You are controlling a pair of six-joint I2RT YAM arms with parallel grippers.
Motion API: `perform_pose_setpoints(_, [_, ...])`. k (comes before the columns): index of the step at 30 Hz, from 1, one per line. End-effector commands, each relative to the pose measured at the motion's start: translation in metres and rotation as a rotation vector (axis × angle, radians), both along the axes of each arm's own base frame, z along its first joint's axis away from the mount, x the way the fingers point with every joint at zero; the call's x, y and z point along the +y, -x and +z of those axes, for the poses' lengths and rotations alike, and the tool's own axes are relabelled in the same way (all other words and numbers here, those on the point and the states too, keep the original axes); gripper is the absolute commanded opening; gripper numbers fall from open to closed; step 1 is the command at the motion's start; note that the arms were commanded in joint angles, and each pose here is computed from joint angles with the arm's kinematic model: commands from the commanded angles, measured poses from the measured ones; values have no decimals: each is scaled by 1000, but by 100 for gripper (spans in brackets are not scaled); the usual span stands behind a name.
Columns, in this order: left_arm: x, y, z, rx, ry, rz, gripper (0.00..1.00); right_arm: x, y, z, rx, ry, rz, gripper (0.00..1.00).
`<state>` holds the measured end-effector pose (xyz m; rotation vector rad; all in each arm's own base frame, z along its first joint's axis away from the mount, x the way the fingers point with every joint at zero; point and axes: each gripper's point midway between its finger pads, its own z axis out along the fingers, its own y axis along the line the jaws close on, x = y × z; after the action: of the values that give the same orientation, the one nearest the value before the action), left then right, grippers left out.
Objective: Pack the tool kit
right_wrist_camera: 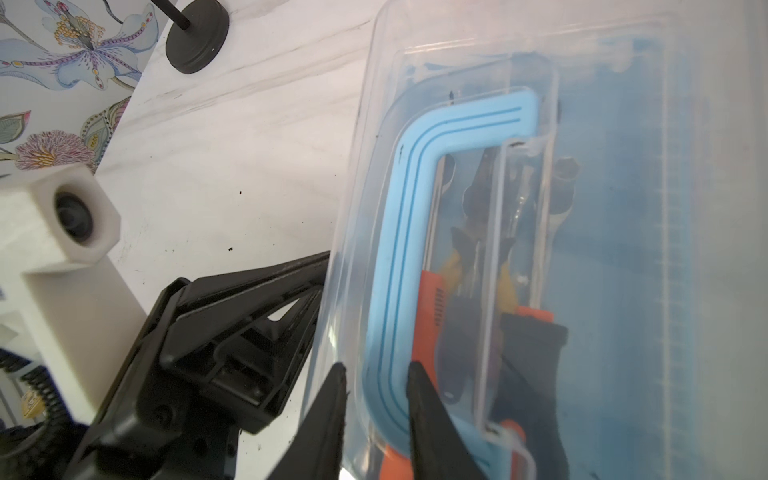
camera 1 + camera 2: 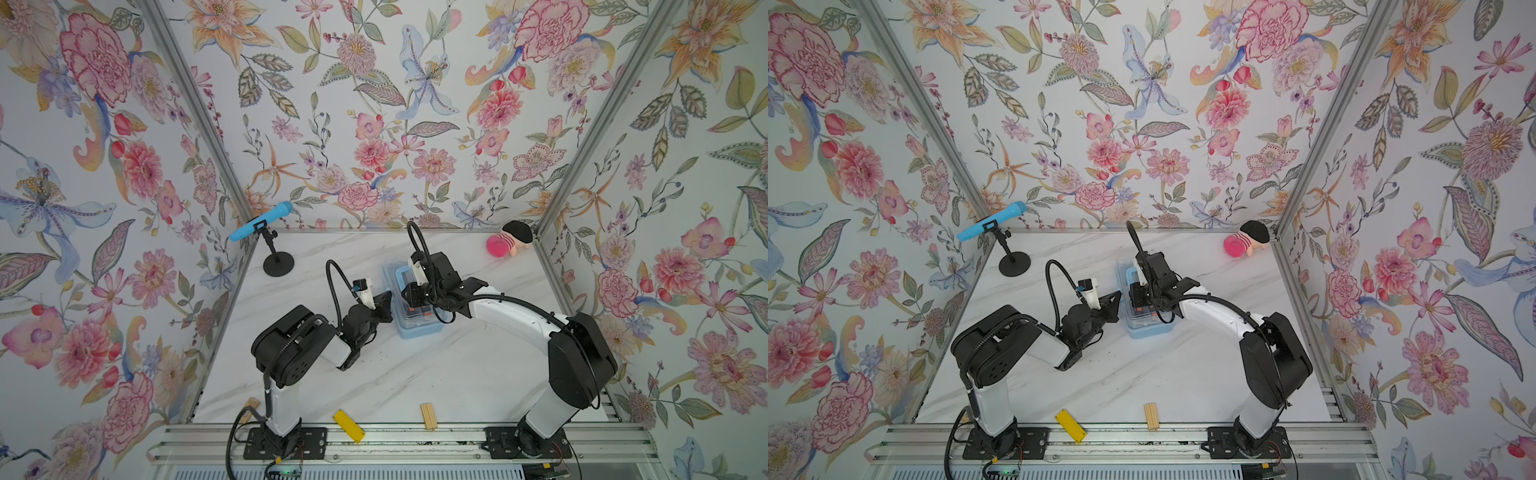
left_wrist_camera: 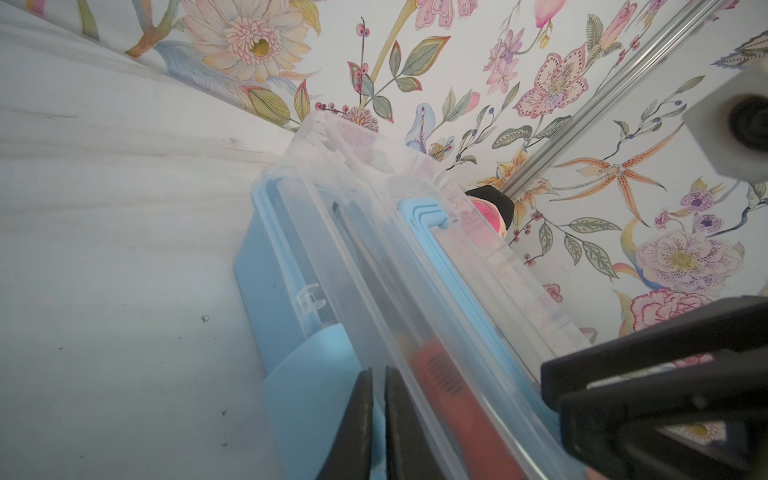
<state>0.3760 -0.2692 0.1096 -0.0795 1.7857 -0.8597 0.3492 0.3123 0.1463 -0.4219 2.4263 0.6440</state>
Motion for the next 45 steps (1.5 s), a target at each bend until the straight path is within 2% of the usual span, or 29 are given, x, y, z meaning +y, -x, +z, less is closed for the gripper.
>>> perform_pose_setpoints(1, [5, 9, 13, -22, -14, -14, 16, -17, 42, -35, 212, 79, 30, 29])
perform_pose_setpoints(8, [28, 11, 22, 5, -57, 29, 19, -20, 29, 3, 153, 10, 9, 33])
perform_pose_setpoints(11, [37, 12, 15, 60, -132, 63, 19, -17, 28, 22, 120, -24, 15, 34])
perform_pose_setpoints(19, [67, 18, 2, 240, -374, 151, 18, -68, -4, 65, 16, -68, -141, 39])
perform_pose_setpoints(25, [72, 19, -6, 295, -455, 148, 18, -122, -35, 46, 25, -12, -296, 41])
perform_pose_setpoints(29, [70, 13, -11, 313, -475, 133, 17, -138, -50, 24, 67, -5, -336, 42])
perform_pose_setpoints(38, [46, -5, -43, 384, -496, 26, 16, -137, -80, -22, 161, -3, -329, 41])
perform_pose_setpoints(45, [33, -17, -50, 389, -457, -20, 16, -120, -88, -34, 187, -31, -286, 41])
